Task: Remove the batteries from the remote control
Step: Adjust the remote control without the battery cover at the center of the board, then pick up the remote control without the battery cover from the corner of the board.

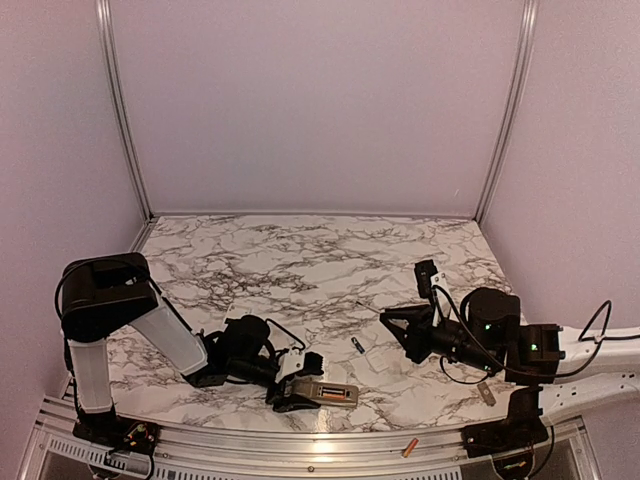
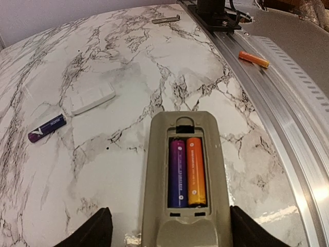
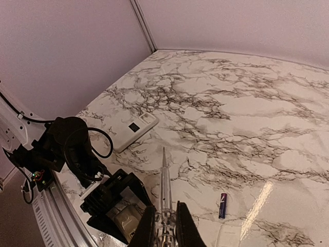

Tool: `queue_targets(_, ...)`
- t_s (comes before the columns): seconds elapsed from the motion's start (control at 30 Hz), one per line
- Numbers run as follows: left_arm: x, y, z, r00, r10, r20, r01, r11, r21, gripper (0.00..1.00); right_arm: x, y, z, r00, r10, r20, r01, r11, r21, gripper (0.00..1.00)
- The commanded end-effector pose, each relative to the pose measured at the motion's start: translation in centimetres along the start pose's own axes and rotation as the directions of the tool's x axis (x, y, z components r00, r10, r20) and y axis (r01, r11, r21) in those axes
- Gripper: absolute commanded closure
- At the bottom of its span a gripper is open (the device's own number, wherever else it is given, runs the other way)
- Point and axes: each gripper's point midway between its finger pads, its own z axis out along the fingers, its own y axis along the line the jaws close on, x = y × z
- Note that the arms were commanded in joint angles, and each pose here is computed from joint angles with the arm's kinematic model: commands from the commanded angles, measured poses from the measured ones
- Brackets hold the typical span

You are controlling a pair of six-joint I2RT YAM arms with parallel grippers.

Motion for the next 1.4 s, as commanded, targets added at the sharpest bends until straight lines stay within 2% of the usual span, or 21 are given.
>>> queue_targets(0.0, 2.4, -0.3, 0.2, 0.995, -0.007, -0.098, 0.009, 1.0, 0.019, 0.17, -1.3, 0.1, -0.3, 0.999, 0.022, 0.036, -0.022, 1.0, 0.004, 1.0)
queue_targets(0.13, 2.8, -1.0, 0.6, 0.995, -0.007, -0.1, 0.014, 0.998, 0.067, 0.19, -1.2, 0.2, -0.1, 0.999, 0.02, 0.032, -0.02, 1.0, 0.004, 1.0)
queue_targets(0.37, 3.9, -1.8, 0.9, 0.99, -0.046, -0.13, 0.062, 0.99, 0.123, 0.31, -1.1, 0.2, 0.0, 0.999, 0.02, 0.029, -0.02, 1.0, 0.005, 1.0)
queue_targets(0.67, 5.4, -1.1, 0.3, 0.978, -0.103, -0.183, 0.123, 0.987, 0.099, 0.52, -0.9, 0.1, -0.1, 0.999, 0.023, 0.025, -0.023, 1.0, 0.005, 1.0)
queue_targets(0.73, 5.6, -0.9, 0.1, 0.977, -0.105, -0.187, 0.124, 0.988, 0.092, 0.6, -0.9, 0.1, -0.1, 0.999, 0.024, 0.024, -0.025, 1.0, 0.005, 1.0)
queue_targets(0.8, 5.6, -0.6, 0.0, 0.977, -0.096, -0.188, 0.112, 0.991, 0.077, 0.71, -1.0, 0.1, -0.1, 0.999, 0.023, 0.025, -0.023, 1.0, 0.005, 1.0)
queue_targets(0.97, 3.6, 0.2, -0.6, 0.991, -0.037, -0.128, 0.038, 0.999, 0.006, 0.92, -1.2, 0.1, -0.3, 1.0, 0.011, 0.016, -0.011, 1.0, 0.011, 1.0)
queue_targets(1.07, 2.0, 0.9, -1.3, 0.996, 0.022, -0.088, -0.028, 0.997, -0.07, 1.0, -1.4, 0.2, -0.4, 1.0, 0.001, 0.006, -0.001, 1.0, 0.015, 1.0)
queue_targets(1.17, 0.5, 2.0, -2.0, 0.996, 0.065, -0.06, -0.074, 0.984, -0.161, 1.0, -1.3, 0.2, -0.4, 1.0, -0.01, -0.018, 0.01, 1.0, 0.021, 1.0)
queue_targets(1.27, -0.6, 4.1, -2.5, 0.994, 0.082, -0.079, -0.101, 0.953, -0.284, 1.0, -1.0, 0.4, -0.5, 0.999, -0.02, -0.045, 0.021, 1.0, 0.017, 1.0)
queue_targets(1.37, -1.7, 5.3, -2.9, 0.991, 0.094, -0.091, -0.12, 0.93, -0.347, 1.0, -0.9, 0.5, -0.5, 0.998, -0.025, -0.059, 0.025, 1.0, 0.01, 1.0)
